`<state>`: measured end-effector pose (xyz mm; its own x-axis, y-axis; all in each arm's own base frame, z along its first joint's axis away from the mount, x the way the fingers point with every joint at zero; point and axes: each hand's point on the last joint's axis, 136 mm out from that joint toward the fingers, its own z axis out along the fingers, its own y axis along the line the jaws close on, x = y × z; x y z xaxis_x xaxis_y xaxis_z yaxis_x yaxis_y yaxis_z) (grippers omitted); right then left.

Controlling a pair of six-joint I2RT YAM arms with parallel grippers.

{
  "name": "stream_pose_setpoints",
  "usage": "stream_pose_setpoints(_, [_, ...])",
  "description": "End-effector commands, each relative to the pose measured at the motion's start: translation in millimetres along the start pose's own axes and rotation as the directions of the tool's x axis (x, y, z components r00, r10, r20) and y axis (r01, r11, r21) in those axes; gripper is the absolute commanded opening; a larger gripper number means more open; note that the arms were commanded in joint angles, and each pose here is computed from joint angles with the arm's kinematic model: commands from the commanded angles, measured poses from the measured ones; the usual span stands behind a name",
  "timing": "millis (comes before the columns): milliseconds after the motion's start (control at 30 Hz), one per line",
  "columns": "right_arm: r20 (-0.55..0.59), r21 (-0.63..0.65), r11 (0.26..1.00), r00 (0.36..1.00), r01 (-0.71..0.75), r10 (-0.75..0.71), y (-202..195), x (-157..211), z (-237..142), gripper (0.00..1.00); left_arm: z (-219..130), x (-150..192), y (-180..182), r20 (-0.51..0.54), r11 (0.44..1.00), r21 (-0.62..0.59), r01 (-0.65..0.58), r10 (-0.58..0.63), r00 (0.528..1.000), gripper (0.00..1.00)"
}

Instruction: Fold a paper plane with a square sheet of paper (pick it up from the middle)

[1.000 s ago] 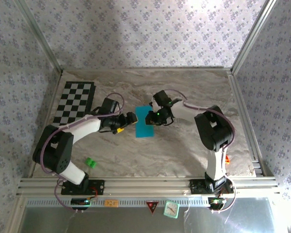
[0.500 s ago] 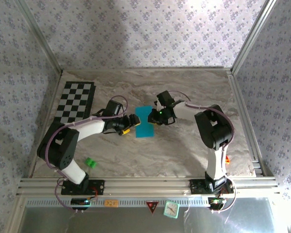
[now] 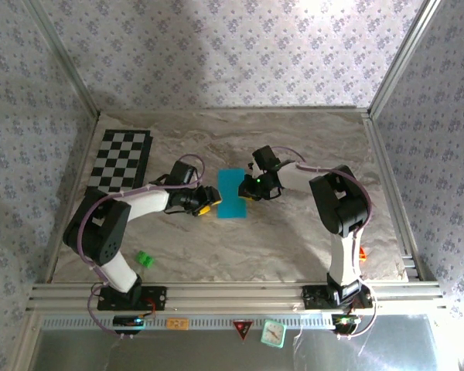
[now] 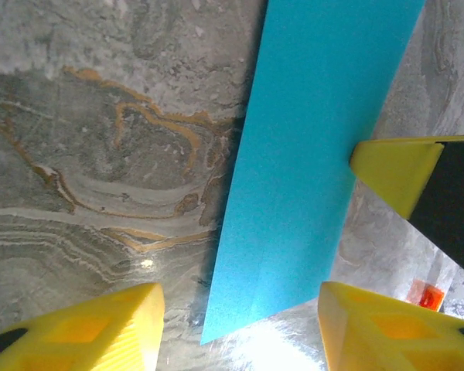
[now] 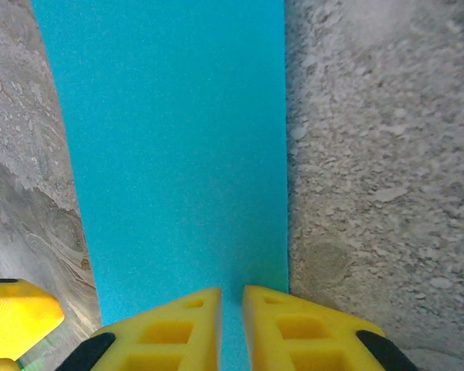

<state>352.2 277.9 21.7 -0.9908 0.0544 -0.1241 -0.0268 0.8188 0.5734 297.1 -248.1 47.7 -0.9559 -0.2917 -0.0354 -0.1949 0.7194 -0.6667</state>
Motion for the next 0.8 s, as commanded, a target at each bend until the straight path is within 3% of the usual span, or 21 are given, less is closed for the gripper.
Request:
stream_pose_setpoints(0, [-0.070,0.118,0.992,0.996,-0.040,0.048,-36.4,19.3,13.0,0.19,6.0,3.2,-10.0,-0.036,0.999,0.031,-0.010,0.011,0.999,0.49])
stream_pose_setpoints(567, [-0.078,0.117,0.992,0.995,-0.050,0.059,-38.8,20.0,12.7,0.18,21.4,14.6,-9.2,-0.094,1.000,0.013,-0.018,0.019,0.995,0.39])
stream_pose_setpoints(767, [-0.076,0.117,0.992,0.995,-0.054,0.063,-39.4,19.3,12.2,0.18,19.9,14.3,-22.3,-0.101,0.997,0.064,-0.032,0.039,0.994,0.37])
